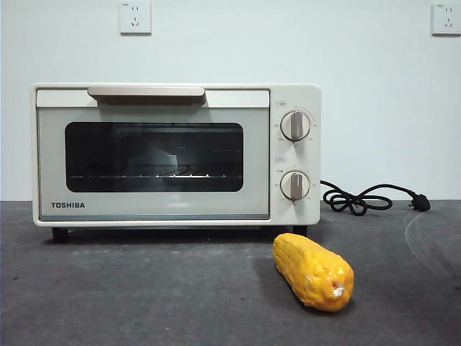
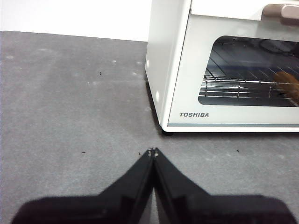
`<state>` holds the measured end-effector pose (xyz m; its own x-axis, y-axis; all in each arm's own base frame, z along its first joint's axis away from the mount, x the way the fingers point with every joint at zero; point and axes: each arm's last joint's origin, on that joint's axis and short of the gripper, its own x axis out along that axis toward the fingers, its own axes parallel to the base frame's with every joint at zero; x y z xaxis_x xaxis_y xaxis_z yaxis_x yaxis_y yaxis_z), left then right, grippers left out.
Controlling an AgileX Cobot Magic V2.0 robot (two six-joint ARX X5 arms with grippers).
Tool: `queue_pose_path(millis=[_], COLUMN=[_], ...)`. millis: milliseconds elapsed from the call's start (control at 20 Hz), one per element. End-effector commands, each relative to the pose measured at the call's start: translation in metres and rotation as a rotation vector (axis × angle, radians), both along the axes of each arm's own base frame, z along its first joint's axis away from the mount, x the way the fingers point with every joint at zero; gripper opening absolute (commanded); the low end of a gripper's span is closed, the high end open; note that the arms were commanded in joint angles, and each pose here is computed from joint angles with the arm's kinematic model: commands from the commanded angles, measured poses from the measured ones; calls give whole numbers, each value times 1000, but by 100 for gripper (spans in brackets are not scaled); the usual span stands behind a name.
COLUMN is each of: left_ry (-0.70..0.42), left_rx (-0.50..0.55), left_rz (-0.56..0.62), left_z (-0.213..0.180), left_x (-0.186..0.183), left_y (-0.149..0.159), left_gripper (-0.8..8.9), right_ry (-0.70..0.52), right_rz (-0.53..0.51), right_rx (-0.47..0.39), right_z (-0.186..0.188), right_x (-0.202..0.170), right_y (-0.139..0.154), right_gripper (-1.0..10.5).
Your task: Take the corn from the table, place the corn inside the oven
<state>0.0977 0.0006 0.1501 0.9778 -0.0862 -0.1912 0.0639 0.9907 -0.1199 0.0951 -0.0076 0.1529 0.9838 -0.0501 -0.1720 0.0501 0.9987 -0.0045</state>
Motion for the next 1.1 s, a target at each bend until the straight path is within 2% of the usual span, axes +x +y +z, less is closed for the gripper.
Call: queue_pose_path(millis=[50,200,300,350,450,550,750,850,1100], left_ry=[-1,-2,-2,-5,-18,-4,50,81,147], left_rx=[12,12,12,11,-24,-129,-316,-358,-409], left_rz=[0,0,0,-1,-7,-37,-101,-174,-326], left_z=[-2,-2,-2,-1,0,0,-2,-3,-3], left_x=[0,0,0,0,1,1,0,0,0], left_y=[0,0,0,0,0,-1,-4,-7,-11], left_gripper=[-4,-4,-4,-4,-4,-4,-4,-5,-6], right_ry=[3,1,-8,-9,-7,-10,-24,-28,-58], right_rz=[-6,-7,-10,-6,-3,-16,-60,-56,71], right_rx=[1,17,71,133,308,422,434,435,447], right_z=[-2,-2,-2,-2,-2,-2,-1,0,8], right_x=[0,0,1,1,0,1,1,0,0], right_y=[0,0,0,0,1,2,0,0,4], right_gripper=[1,1,1,1,1,1,1,1,-1])
